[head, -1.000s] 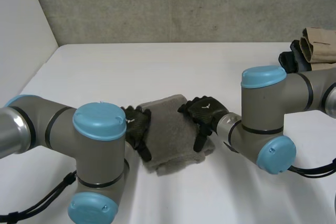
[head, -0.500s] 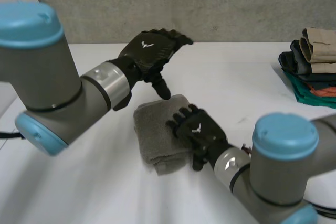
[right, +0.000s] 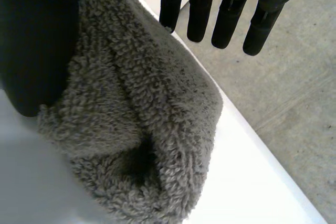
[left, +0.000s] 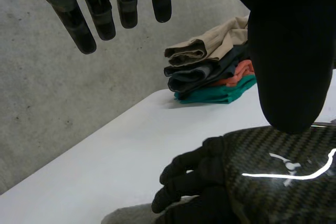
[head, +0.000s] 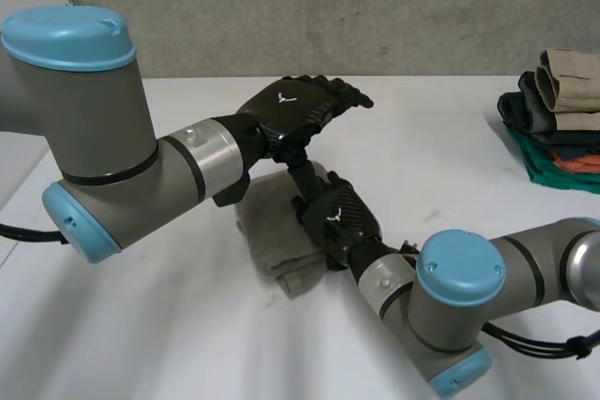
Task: Fold the laundry.
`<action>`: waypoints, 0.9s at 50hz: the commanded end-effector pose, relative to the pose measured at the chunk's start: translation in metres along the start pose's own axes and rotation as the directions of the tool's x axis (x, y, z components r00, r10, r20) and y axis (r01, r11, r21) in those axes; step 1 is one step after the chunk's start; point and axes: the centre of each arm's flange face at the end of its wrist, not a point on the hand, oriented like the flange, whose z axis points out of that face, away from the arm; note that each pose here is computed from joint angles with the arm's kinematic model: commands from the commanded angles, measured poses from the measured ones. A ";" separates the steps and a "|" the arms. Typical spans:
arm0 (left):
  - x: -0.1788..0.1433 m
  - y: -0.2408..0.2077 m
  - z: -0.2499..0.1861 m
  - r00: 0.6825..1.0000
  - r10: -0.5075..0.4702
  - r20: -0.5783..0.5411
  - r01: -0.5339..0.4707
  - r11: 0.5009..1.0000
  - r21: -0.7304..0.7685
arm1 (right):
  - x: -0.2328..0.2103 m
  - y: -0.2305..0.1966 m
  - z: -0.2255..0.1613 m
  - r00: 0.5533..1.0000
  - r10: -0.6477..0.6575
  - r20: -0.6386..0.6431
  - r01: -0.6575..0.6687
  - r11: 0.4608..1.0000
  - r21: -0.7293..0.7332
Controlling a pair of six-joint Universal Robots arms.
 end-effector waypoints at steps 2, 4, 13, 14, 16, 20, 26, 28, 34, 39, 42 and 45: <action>0.001 -0.001 -0.001 1.000 0.001 -0.001 -0.001 1.000 0.002 | 0.003 0.001 0.011 1.000 0.002 -0.007 -0.002 1.000 0.012; 0.001 -0.002 -0.001 1.000 0.003 -0.001 -0.003 1.000 0.003 | 0.007 -0.002 0.015 1.000 -0.006 -0.025 0.007 1.000 0.024; -0.003 -0.015 -0.003 1.000 0.021 0.013 -0.021 0.999 0.039 | 0.044 -0.045 0.035 0.990 0.002 -0.138 0.020 0.988 0.155; -0.004 -0.018 -0.004 1.000 0.026 0.016 -0.027 0.998 0.050 | 0.050 -0.049 0.037 0.988 0.004 -0.152 0.022 0.986 0.167; -0.005 -0.026 -0.006 0.999 0.035 0.022 -0.036 0.997 0.071 | 0.077 -0.059 0.042 0.976 0.009 -0.216 0.034 0.980 0.197; -0.017 -0.046 -0.015 0.997 0.055 0.062 -0.062 0.990 0.125 | 0.137 -0.081 0.046 0.936 0.028 -0.351 0.070 0.963 0.262; -0.023 -0.063 -0.022 0.993 0.074 0.090 -0.089 0.981 0.175 | 0.236 -0.111 0.035 0.842 0.097 -0.530 0.128 0.919 0.373; -0.022 -0.067 -0.024 0.993 0.073 0.091 -0.089 0.979 0.185 | 0.277 -0.117 0.025 0.790 0.115 -0.602 0.172 0.901 0.398; -0.019 -0.066 -0.025 0.994 0.070 0.084 -0.085 0.980 0.183 | 0.369 -0.103 -0.009 0.675 0.125 -0.727 0.249 0.889 0.385; -0.016 -0.065 -0.025 0.995 0.069 0.076 -0.081 0.981 0.178 | 0.425 -0.062 -0.030 0.649 0.117 -0.752 0.255 0.897 0.361; -0.014 -0.063 -0.024 0.995 0.067 0.072 -0.079 0.981 0.175 | 0.448 -0.014 -0.033 0.690 0.115 -0.715 0.210 0.913 0.349; -0.012 -0.059 -0.022 0.996 0.065 0.064 -0.074 0.983 0.165 | 0.450 0.054 -0.030 0.757 0.106 -0.645 0.124 0.945 0.302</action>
